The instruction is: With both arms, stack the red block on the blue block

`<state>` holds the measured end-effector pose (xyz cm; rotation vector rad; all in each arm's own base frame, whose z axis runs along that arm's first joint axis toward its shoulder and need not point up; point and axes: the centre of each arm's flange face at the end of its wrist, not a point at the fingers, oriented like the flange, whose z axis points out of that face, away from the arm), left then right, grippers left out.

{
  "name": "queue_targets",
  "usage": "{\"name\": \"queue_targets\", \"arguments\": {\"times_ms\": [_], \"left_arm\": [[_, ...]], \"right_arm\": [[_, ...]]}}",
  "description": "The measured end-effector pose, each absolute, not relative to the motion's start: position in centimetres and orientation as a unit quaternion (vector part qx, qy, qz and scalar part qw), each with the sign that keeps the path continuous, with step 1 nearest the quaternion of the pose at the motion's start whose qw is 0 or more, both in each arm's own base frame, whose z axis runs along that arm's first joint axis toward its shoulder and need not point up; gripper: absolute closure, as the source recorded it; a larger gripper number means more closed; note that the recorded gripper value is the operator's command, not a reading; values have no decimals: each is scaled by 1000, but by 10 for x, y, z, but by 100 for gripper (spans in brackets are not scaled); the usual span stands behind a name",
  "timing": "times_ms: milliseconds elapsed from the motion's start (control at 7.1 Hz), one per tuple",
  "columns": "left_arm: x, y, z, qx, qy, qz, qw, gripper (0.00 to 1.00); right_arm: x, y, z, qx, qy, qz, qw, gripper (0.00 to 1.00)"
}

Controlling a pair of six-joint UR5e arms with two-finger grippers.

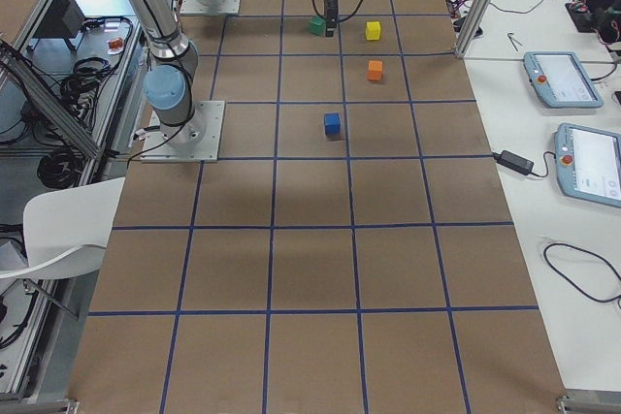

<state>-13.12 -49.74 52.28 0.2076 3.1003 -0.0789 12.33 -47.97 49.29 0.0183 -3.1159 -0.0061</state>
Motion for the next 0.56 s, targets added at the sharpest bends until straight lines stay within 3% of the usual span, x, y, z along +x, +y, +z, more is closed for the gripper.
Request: {"name": "queue_targets", "arguments": {"times_ms": [563], "left_arm": [[-132, -497, 522, 67, 997, -21, 17, 0]], "right_arm": [[127, -480, 492, 11, -1000, 0, 5, 0]]}}
